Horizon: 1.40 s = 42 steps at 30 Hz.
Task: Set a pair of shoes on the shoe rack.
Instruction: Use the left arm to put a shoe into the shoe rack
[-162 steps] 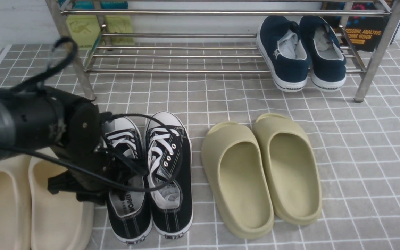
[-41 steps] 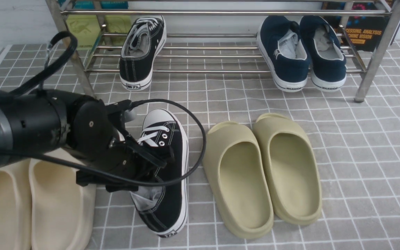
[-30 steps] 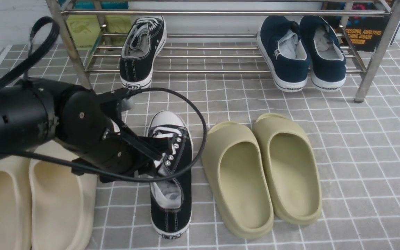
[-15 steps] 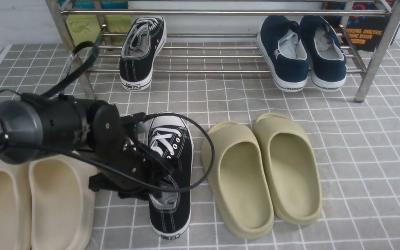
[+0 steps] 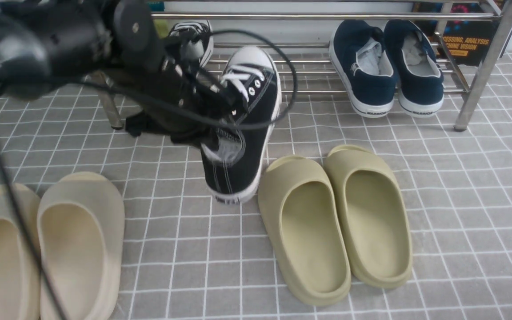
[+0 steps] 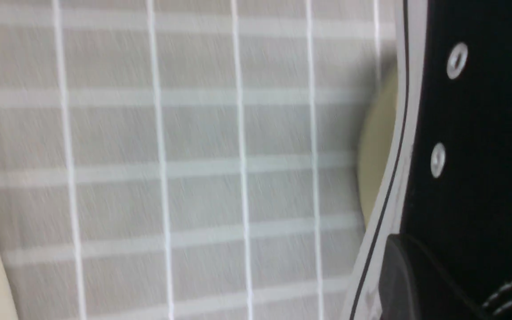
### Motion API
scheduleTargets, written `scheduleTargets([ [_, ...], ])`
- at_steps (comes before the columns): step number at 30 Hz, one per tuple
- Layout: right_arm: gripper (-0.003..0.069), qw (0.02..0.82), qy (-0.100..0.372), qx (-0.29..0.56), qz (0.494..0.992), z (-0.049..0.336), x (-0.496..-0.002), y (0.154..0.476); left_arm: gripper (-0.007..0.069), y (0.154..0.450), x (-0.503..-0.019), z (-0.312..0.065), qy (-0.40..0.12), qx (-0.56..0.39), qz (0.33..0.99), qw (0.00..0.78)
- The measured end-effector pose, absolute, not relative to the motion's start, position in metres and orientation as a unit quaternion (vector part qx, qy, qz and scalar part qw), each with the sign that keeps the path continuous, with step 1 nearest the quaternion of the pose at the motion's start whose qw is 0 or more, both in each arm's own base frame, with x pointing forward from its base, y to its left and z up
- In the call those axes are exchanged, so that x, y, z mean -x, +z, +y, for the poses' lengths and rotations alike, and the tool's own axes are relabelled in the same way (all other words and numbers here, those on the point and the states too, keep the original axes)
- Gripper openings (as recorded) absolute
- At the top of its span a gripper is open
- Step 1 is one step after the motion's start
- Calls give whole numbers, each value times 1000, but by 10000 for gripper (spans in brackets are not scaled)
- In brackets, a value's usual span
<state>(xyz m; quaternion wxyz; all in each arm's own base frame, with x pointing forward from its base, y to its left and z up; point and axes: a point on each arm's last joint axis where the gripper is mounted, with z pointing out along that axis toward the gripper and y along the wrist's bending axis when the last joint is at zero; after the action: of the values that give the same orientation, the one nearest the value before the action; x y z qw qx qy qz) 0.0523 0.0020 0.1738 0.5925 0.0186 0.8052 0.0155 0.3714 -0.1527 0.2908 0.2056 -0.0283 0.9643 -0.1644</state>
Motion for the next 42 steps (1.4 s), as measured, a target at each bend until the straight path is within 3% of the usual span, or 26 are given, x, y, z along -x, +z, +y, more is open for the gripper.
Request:
scheduleTargets([
  [5, 239, 592, 15, -19, 805, 2, -52, 174, -13, 280, -420, -156, -147, 32, 970, 190],
  [14, 239, 592, 15, -19, 805, 2, -52, 174, -13, 290, -479, -167, -136, 16, 952, 274],
  [25, 239, 592, 15, -19, 805, 2, -52, 174, -13, 259, -513, -172, -109, 8, 942, 317],
  [32, 239, 592, 15, -19, 805, 2, -52, 174, -12, 261, -519, -172, -112, 5, 929, 353],
  [36, 239, 592, 15, -19, 805, 2, -52, 174, 22, 261, -520, -173, -114, 5, 927, 359],
  [42, 239, 592, 15, -19, 805, 2, -52, 174, 203, 270, -522, -173, -123, 5, 916, 382],
])
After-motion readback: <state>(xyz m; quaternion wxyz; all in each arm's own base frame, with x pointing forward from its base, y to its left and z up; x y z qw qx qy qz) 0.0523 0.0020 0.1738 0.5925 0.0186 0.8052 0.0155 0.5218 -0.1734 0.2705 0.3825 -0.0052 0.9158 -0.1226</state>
